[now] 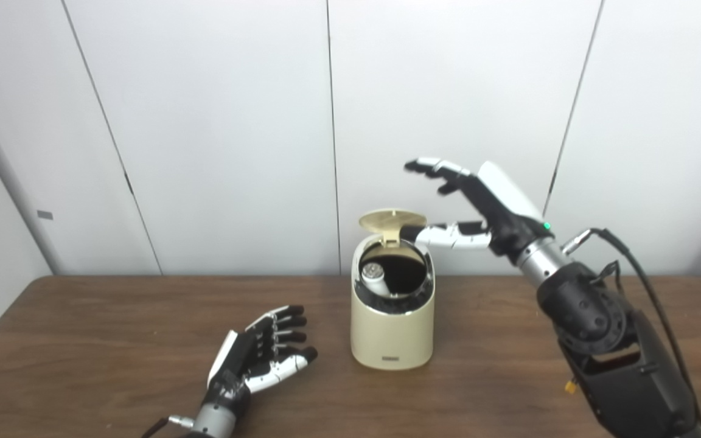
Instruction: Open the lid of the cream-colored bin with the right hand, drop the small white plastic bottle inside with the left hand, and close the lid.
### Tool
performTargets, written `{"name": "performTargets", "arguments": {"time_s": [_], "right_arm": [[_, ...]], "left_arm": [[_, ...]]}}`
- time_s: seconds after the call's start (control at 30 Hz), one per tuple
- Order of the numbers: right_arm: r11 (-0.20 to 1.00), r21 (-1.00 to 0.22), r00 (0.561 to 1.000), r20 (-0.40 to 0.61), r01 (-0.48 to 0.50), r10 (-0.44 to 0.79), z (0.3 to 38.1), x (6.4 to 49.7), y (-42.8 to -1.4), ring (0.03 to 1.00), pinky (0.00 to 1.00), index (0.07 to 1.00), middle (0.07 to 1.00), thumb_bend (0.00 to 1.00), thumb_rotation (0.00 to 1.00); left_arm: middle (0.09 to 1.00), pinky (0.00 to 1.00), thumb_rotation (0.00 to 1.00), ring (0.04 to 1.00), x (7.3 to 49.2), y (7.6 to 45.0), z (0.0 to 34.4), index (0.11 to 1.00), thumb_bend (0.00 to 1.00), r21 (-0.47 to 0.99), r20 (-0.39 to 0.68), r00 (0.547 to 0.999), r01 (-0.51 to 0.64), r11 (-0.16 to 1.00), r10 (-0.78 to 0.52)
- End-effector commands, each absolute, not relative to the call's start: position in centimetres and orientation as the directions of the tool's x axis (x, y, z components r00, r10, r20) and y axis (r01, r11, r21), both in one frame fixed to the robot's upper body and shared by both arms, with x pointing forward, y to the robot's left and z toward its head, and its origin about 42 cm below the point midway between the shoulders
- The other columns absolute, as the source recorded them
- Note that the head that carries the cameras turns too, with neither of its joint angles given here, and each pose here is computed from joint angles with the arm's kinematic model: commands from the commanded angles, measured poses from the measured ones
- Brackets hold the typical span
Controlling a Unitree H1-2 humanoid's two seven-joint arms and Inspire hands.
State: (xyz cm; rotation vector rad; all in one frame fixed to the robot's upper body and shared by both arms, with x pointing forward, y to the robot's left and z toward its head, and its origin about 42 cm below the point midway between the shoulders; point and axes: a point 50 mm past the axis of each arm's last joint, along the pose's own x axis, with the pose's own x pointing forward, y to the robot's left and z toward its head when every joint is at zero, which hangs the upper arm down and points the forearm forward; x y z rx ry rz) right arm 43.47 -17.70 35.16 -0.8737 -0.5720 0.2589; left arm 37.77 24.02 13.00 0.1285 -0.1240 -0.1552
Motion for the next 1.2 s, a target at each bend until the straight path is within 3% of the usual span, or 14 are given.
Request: {"name": "performTargets", "arguments": {"time_s": [0.0, 0.2, 0.33, 0.47, 1.17], "right_arm": [[0.615, -0.784, 0.761, 0.448, 0.083, 0.469, 38.3, 43.4, -17.1, 0.838, 0.72, 0.787, 0.829, 0.67, 0.66], [0.601, -0.796, 0.747, 0.443, 0.073, 0.496, 38.1, 43.0, -16.6, 0.838, 0.75, 0.742, 0.79, 0.64, 0.68], [0.609, -0.791, 0.734, 0.449, 0.06, 0.511, 37.8, 42.8, -16.5, 0.829, 0.72, 0.644, 0.722, 0.6, 0.62], [0.606, -0.794, 0.747, 0.435, 0.054, 0.503, 37.4, 42.7, -16.6, 0.839, 0.78, 0.575, 0.656, 0.62, 0.6], [0.54, -0.841, 0.762, 0.366, 0.025, 0.535, 37.1, 42.6, -17.5, 0.838, 0.77, 0.57, 0.646, 0.62, 0.57]], "left_arm": [[0.782, 0.64, 0.2, 0.717, 38.7, 24.0, 14.7, 0.801, 0.69, 0.151, 0.189, 0.968, 0.14, 0.979, -0.167], [0.78, 0.63, 0.19, 0.712, 38.8, 23.9, 14.9, 0.798, 0.7, 0.138, 0.191, 0.968, 0.134, 0.981, -0.159], [0.782, 0.64, 0.18, 0.716, 38.8, 23.9, 14.9, 0.797, 0.71, 0.122, 0.188, 0.97, 0.13, 0.984, -0.151], [0.777, 0.63, 0.16, 0.709, 38.8, 23.9, 14.9, 0.795, 0.7, 0.131, 0.192, 0.971, 0.121, 0.984, -0.145], [0.78, 0.63, 0.14, 0.716, 38.5, 23.4, 15.2, 0.788, 0.68, 0.122, 0.192, 0.973, 0.104, 0.987, -0.126]]}}
